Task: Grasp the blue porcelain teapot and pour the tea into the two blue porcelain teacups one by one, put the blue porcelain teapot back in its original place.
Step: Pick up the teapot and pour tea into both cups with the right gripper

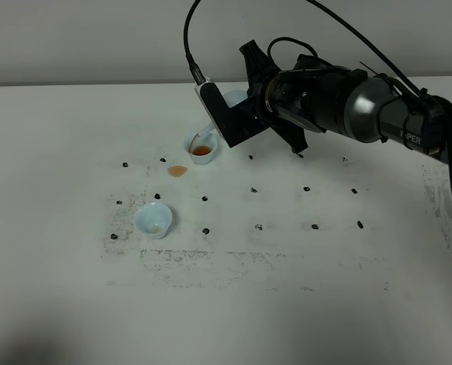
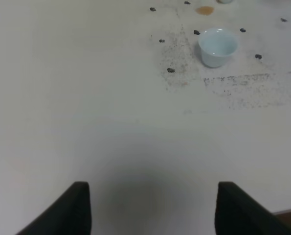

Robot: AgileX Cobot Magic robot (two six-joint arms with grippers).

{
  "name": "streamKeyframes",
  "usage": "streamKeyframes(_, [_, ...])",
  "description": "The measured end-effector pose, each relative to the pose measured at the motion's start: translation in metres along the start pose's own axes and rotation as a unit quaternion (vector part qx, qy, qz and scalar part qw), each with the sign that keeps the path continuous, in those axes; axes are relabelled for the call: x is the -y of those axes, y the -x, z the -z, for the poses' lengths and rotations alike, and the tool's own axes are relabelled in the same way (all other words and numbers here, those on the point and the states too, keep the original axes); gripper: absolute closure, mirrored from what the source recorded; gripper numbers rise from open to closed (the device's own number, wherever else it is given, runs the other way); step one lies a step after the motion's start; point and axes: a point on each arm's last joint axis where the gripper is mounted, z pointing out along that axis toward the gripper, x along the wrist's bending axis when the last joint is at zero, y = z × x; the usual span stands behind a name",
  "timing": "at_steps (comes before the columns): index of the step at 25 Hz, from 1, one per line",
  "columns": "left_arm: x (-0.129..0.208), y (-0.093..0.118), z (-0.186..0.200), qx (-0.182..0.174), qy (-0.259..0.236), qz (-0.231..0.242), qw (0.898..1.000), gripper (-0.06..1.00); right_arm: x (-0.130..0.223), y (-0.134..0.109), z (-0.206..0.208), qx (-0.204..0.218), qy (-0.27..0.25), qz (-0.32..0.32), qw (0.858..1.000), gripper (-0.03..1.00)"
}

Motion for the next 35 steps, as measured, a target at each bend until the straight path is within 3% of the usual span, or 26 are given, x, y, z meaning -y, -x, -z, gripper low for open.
streamKeyframes(35, [0.0, 0.0, 0.0, 0.0, 0.0, 0.0, 1.0, 0.38, 0.0014, 0.0003, -0.0003, 0.002, -0.001, 0.0, 1.0, 0.89])
